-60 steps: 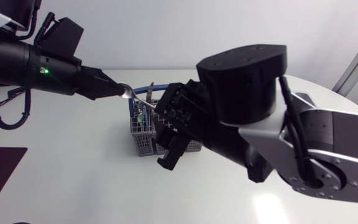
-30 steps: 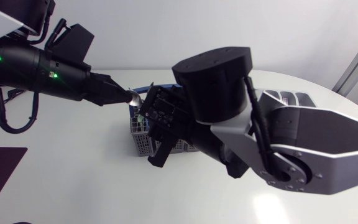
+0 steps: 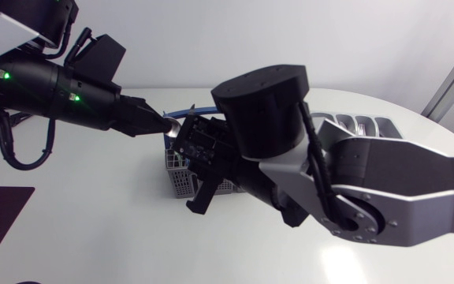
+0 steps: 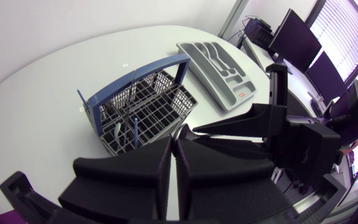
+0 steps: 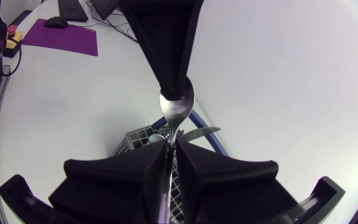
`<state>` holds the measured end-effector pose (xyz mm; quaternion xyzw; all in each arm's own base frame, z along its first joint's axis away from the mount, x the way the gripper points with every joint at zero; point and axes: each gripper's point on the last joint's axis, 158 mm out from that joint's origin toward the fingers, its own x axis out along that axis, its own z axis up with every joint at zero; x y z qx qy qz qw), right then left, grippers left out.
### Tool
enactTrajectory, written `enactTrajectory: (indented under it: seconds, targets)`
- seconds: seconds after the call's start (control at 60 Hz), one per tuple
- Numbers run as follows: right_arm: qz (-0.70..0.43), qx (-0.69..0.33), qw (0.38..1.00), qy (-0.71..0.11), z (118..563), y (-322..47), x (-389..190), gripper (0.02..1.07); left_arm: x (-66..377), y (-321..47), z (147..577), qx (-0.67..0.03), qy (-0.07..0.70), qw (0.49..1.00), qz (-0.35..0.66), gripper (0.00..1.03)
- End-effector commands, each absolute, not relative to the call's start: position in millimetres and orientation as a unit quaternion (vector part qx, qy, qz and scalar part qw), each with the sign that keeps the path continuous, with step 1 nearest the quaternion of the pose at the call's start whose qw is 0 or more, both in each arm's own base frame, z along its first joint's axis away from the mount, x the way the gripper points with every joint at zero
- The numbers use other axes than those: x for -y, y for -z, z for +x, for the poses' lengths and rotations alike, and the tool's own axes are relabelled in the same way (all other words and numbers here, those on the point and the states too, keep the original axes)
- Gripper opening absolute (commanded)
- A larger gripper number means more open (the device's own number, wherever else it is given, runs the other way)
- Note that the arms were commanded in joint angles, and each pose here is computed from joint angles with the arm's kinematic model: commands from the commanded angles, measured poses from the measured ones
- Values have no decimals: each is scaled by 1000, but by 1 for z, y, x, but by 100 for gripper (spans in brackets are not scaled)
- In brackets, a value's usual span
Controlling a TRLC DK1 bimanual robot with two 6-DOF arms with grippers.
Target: Unload the cutlery basket into the drawer organizer.
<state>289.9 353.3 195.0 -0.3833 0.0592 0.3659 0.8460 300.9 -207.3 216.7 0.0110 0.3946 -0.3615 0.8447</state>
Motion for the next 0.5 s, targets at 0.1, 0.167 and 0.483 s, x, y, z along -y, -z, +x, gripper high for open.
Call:
enactTrajectory:
  seconds: [0.1, 0.167, 0.483]
  targets:
    - [-396, -61, 834, -380, 285, -192, -359, 12, 214, -223, 301, -394, 365, 843, -1, 4]
    - [-398, -64, 832, -382, 283, -192, -358, 12, 214, -224, 301, -394, 365, 844, -1, 5]
    - [-403, -73, 821, -397, 274, -188, -353, 8, 211, -240, 302, -375, 363, 853, -4, 35]
